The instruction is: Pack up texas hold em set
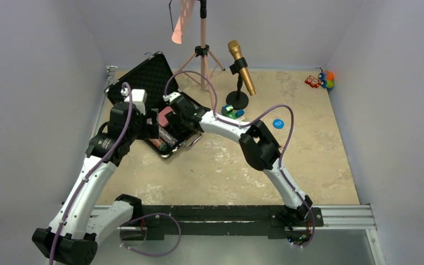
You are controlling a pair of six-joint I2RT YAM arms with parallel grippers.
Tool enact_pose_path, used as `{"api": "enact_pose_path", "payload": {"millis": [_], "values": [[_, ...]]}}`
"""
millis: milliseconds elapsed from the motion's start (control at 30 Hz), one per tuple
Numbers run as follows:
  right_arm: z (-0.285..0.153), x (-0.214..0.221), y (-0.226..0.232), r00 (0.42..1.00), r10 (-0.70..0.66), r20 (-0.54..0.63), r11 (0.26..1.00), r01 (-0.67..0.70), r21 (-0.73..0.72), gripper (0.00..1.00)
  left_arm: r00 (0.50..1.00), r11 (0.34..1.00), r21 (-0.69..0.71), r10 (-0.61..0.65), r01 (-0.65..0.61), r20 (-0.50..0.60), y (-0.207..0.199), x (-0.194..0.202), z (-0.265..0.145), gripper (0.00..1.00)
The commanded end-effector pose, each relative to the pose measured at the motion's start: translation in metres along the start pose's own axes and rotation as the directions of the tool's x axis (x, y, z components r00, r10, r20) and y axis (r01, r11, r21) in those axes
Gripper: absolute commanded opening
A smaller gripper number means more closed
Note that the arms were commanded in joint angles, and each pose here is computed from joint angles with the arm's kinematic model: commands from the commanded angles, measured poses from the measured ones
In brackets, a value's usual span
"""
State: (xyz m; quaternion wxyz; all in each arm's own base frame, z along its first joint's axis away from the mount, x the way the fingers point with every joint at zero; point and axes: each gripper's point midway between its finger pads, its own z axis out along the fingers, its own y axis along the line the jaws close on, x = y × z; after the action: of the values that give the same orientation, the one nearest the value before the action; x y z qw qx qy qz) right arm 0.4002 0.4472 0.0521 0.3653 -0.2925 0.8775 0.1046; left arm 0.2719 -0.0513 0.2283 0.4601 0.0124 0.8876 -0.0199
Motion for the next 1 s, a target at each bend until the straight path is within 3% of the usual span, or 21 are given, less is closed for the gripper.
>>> {"api": "enact_pose_path", "payload": {"millis": [0, 167, 467, 700, 967], "values": [[-0.012, -0.029, -0.009, 0.997, -0.011, 0.079, 1.000, 0.009, 0.019, 0.69, 0.999, 1.000, 0.007, -0.024, 0.024, 0.030, -0.002, -0.008, 0.000, 0.95], [-0.038, -0.044, -0.010, 0.988, 0.006, 0.152, 1.000, -0.005, -0.003, 0.69, 0.996, 0.998, -0.034, -0.043, 0.046, 0.084, 0.008, -0.014, -0.009, 0.95], [-0.130, -0.049, -0.050, 0.963, 0.085, 0.255, 0.996, -0.091, 0.012, 0.69, 0.968, 0.992, -0.090, -0.070, 0.094, 0.241, 0.026, -0.028, -0.032, 0.96], [-0.174, 0.008, -0.138, 0.943, 0.239, 0.231, 0.955, -0.271, 0.120, 0.69, 0.973, 0.995, -0.056, -0.067, 0.081, 0.219, 0.018, -0.027, -0.028, 0.96], [-0.201, 0.071, -0.258, 0.870, 0.432, 0.237, 0.817, -0.489, 0.305, 0.70, 0.975, 0.996, -0.044, -0.067, 0.078, 0.213, 0.016, -0.026, -0.026, 0.96]]}}
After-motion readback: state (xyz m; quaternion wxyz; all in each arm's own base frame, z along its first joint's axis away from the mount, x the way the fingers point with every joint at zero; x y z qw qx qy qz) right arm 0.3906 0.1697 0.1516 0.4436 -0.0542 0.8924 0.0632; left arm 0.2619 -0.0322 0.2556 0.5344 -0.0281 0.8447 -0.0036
